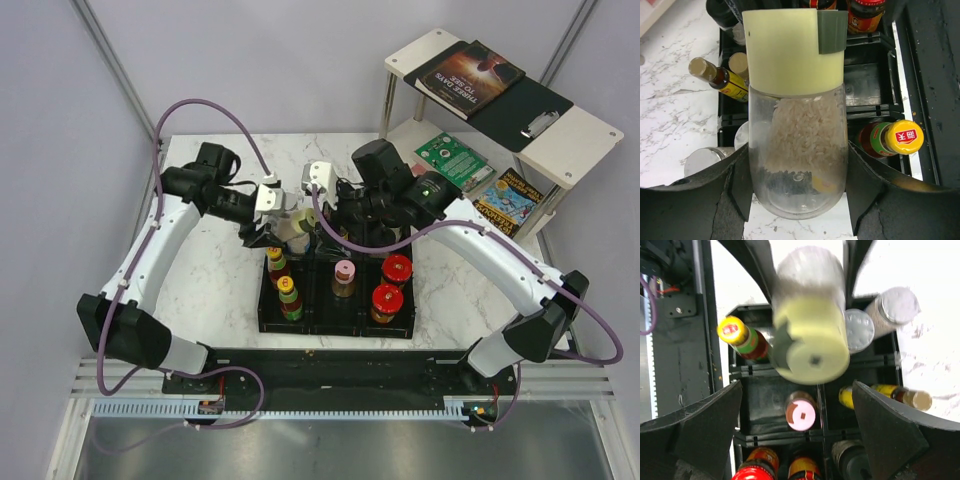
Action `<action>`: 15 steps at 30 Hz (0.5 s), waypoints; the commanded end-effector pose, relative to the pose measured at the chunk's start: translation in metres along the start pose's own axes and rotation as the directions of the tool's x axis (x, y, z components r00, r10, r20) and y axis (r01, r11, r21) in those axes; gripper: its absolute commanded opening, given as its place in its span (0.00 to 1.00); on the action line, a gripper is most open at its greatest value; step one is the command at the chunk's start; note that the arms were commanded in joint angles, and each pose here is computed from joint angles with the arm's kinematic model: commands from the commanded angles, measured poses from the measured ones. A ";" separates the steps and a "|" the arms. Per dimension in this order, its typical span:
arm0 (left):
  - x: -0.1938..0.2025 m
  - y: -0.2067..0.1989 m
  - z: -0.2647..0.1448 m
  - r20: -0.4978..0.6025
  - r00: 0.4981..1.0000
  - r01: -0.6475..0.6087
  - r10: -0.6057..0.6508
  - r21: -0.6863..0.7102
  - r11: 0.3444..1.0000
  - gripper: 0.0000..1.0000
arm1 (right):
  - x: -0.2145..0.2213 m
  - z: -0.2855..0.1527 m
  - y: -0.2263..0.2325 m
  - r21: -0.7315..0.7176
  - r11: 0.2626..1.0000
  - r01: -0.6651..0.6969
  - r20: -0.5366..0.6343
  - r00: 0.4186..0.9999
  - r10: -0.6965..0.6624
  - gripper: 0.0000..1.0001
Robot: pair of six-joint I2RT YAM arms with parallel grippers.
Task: Organize the condiment bottles
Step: Place the bottle in the storage box.
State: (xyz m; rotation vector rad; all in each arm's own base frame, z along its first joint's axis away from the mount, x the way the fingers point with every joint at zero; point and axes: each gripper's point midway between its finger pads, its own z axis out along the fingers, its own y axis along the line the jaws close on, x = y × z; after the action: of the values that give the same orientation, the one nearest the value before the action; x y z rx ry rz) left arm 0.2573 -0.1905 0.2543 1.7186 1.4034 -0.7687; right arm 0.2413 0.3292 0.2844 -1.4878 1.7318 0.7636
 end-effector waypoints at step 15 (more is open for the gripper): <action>-0.029 -0.011 0.028 -0.003 1.000 0.002 -0.002 0.057 0.998 0.02 | -0.035 0.008 0.016 -0.068 0.993 0.093 0.076 0.993 -0.088 0.98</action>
State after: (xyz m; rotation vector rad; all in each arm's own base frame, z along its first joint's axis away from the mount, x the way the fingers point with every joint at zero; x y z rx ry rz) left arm 0.2407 -0.2208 0.2429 1.7921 1.4362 -0.8236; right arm 0.2331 0.3503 0.2911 -1.5411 1.6670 0.7980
